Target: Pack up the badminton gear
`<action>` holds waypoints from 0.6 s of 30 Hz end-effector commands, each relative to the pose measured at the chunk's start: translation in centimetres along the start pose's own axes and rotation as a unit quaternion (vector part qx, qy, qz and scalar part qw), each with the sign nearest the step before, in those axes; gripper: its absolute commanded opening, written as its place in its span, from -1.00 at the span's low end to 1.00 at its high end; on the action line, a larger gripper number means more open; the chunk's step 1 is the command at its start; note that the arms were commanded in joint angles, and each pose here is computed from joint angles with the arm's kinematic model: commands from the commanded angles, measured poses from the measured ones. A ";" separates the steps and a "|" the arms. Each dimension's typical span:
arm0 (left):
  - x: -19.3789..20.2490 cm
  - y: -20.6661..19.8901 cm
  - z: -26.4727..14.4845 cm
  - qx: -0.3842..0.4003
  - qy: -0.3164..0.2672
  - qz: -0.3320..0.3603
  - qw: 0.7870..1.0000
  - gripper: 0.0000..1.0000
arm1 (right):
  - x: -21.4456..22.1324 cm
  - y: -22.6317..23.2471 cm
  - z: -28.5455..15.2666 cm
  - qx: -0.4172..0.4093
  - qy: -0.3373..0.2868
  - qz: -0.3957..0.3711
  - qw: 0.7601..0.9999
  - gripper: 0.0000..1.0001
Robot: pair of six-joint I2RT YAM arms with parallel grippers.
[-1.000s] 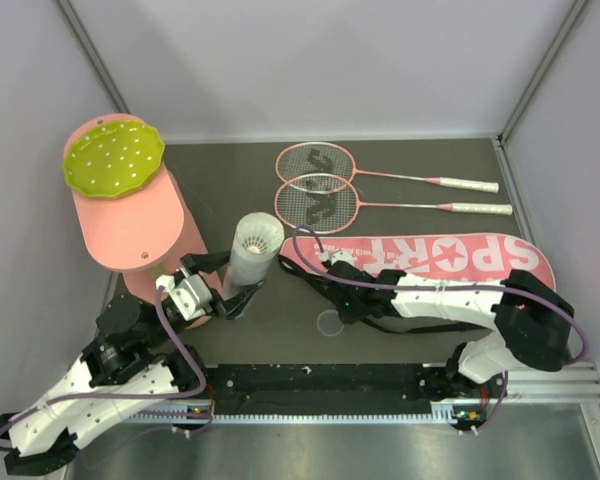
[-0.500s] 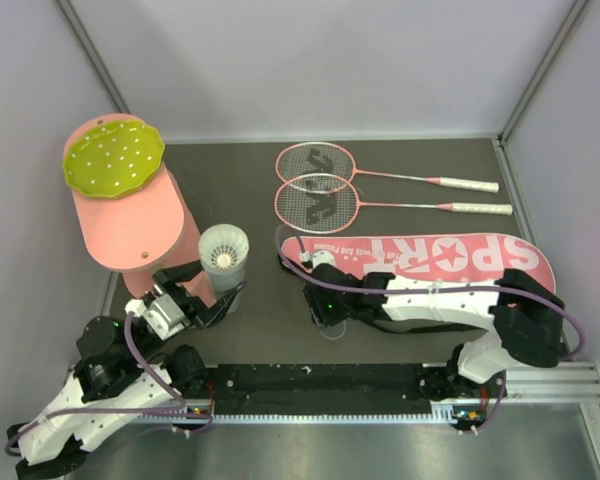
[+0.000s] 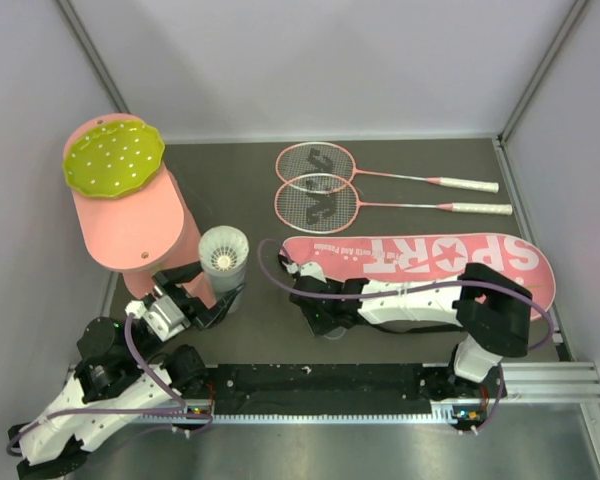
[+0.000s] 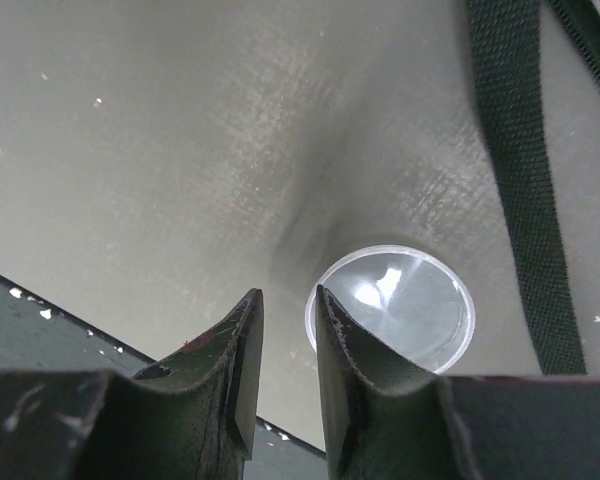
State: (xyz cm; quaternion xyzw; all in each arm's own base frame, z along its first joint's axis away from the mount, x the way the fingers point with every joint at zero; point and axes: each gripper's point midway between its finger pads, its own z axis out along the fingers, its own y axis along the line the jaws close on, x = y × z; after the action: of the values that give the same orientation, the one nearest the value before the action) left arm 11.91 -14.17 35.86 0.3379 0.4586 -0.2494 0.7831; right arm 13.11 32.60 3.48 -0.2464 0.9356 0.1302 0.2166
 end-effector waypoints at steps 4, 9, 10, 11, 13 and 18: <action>-2.3 0.8 0.1 -0.014 -0.044 0.005 0.999 -1.00 | 0.4 0.5 1.0 0.031 0.000 0.012 0.999 -0.49; -2.0 0.7 0.2 -0.012 -0.040 0.008 0.999 -1.00 | 0.3 0.2 0.9 0.037 -0.002 0.009 0.999 -0.50; -2.0 0.7 0.3 -0.012 -0.039 0.008 0.999 -1.00 | 0.1 0.3 0.6 0.033 -0.008 0.008 0.999 -0.50; -1.9 0.7 0.3 -0.012 -0.038 0.008 0.999 -1.00 | -0.1 0.3 0.5 0.034 -0.010 0.010 0.999 -0.50; -1.8 0.6 0.4 -0.009 -0.034 0.008 0.999 -1.00 | -0.3 0.1 0.2 0.037 -0.016 0.007 0.999 -0.51; -1.5 0.5 0.5 -0.007 -0.030 0.010 0.999 -1.00 | 0.6 -0.9 0.8 0.057 -0.007 0.003 0.998 -0.53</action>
State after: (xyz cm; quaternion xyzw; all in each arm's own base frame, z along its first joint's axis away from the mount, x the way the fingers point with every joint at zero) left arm 11.92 -14.30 35.63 0.3413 0.4601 -0.2494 0.7807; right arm 13.14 31.96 1.92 -0.2328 0.9430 0.0871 0.2213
